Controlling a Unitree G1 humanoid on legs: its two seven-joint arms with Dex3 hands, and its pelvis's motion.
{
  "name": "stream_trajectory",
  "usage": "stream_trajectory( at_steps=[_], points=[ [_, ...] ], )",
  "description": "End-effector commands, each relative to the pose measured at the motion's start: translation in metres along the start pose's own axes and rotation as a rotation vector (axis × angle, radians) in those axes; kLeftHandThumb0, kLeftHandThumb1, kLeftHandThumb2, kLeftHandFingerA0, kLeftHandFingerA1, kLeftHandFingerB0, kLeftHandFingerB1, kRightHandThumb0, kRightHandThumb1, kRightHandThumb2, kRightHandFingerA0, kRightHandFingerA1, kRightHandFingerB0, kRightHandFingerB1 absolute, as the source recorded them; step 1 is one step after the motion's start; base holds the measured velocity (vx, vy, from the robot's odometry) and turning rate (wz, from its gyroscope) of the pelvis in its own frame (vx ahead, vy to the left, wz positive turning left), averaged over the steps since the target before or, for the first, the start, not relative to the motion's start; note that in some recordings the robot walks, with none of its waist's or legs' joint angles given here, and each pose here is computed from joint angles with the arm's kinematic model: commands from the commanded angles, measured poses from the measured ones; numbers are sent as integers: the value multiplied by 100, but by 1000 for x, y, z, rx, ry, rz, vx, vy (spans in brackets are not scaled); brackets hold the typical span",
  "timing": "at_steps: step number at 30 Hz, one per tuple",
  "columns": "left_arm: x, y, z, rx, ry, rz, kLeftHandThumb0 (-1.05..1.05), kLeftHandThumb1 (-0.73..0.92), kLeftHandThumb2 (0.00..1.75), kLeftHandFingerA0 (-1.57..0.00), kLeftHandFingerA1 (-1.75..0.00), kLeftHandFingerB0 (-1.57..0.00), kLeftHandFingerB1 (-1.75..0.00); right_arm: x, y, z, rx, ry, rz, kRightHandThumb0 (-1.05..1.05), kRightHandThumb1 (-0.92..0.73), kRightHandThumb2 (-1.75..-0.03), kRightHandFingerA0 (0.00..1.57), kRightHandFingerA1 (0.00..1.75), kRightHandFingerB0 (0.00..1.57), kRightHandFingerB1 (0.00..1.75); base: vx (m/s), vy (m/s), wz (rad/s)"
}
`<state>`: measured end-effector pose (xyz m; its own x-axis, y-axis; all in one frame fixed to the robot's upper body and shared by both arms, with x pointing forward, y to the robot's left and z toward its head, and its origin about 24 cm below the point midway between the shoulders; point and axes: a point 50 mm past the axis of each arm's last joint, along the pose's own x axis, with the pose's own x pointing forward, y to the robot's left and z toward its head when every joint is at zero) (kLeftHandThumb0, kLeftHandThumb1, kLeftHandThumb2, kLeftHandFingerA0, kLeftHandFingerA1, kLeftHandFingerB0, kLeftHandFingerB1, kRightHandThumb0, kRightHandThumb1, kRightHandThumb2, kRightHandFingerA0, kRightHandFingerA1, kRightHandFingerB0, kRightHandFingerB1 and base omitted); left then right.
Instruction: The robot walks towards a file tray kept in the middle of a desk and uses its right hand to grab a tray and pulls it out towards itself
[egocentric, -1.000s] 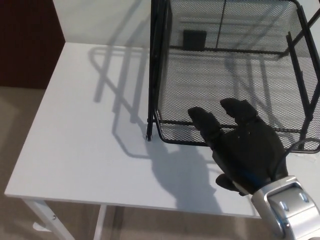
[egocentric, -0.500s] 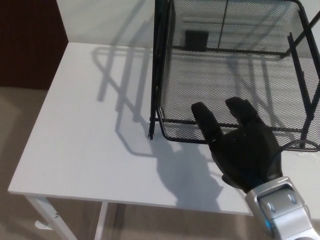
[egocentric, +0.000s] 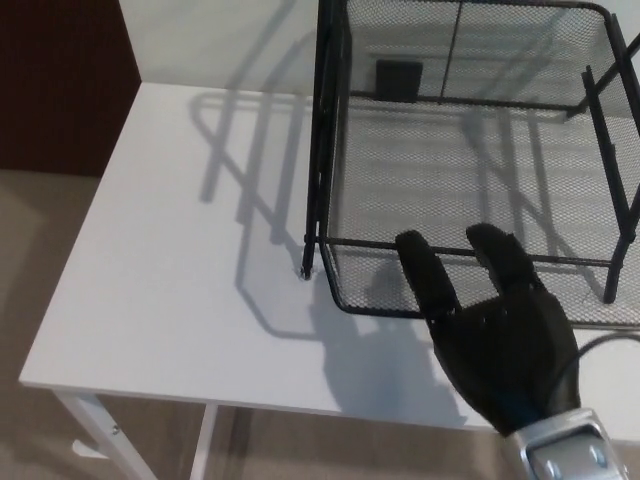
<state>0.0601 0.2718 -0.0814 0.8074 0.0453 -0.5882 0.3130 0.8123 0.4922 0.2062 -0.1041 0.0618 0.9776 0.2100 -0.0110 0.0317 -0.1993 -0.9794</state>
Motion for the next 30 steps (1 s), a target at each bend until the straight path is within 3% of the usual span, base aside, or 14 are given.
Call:
stream_trajectory(
  at_steps=[1, 2, 6, 7, 8, 9, 19, 20, 21, 22, 27, 28, 29, 30],
  points=[
    [0, 5, -2, 32, 16, 3, -58, 75, 61, -50, -49, -30, -37, -23, 20, -1, 16, 20, 132, -63, -40, -71, 4, 45, 9, 42, 0, 0, 0],
    [1, 5, -3, 36, 18, 3, -58, 75, 61, -51, -50, -30, -37, -29, 18, 2, 27, 8, 118, -33, -20, -81, 6, 56, 0, 50, 0, 0, 0],
    [-1, 4, -3, 36, 17, 0, -56, 74, 61, -53, -50, -30, -37, -44, 9, 13, 42, -37, 86, -34, -19, -81, 7, 55, 1, 49, 0, 0, 0],
    [0, 4, -3, 46, 16, 0, -57, 75, 61, -54, -51, -29, -37, -47, 6, 15, 57, -43, 78, -64, -38, -69, 6, 52, 15, 44, 0, 0, 0],
    [0, 4, -4, 44, 16, 1, -57, 74, 61, -55, -52, -30, -37, -51, 4, 18, 78, -60, 57, -62, -37, -68, 5, 53, 15, 44, 0, 0, 0],
    [0, 4, -3, 47, 18, 2, -56, 74, 61, -55, -51, -30, -37, -55, 1, 20, 93, -75, 49, -33, -18, -80, 8, 57, 0, 49, 0, 0, 0],
    [-1, 6, -2, 51, 17, 4, -52, 75, 61, -52, -49, -30, -37, -78, -6, 34, 166, -98, 91, -34, -21, -82, 8, 56, 1, 49, 0, 0, 0],
    [0, 6, -2, 49, 13, 7, -52, 75, 61, -51, -49, -30, -37, -79, -5, 34, 166, -100, 86, -63, -38, -69, 9, 53, 14, 45, 0, 0, 0],
    [1, 6, -2, 47, 10, 9, -52, 75, 61, -52, -50, -30, -37, -79, -5, 34, 166, -101, 85, -63, -39, -69, 9, 53, 13, 45, 0, 0, 0],
    [1, 7, -2, 45, 7, 12, -52, 75, 61, -53, -51, -30, -37, -80, -5, 35, 167, -103, 87, -34, -21, -82, 7, 56, 0, 49, 0, 0, 0],
    [0, 7, 1, 56, 0, 6, -52, 75, 61, -52, -50, -30, -37, -82, -8, 35, 178, -107, 79, -34, -21, -82, 7, 56, 0, 49, 0, 0, 0],
    [-1, 7, 1, 59, 0, 6, -52, 75, 61, -53, -50, -30, -38, -82, -10, 35, 186, -108, 70, -63, -38, -69, 7, 54, 13, 45, 0, 0, 0],
    [-1, 7, 1, 58, 1, 5, -52, 74, 61, -53, -51, -30, -38, -82, -12, 34, 189, -111, 59, -64, -38, -69, 8, 55, 14, 46, 0, 0, 0],
    [-1, 7, 0, 55, 1, 4, -52, 74, 61, -53, -51, -29, -38, -82, -15, 33, 195, -116, 42, -35, -21, -82, 8, 57, 0, 50, 0, 0, 0]
  ],
)
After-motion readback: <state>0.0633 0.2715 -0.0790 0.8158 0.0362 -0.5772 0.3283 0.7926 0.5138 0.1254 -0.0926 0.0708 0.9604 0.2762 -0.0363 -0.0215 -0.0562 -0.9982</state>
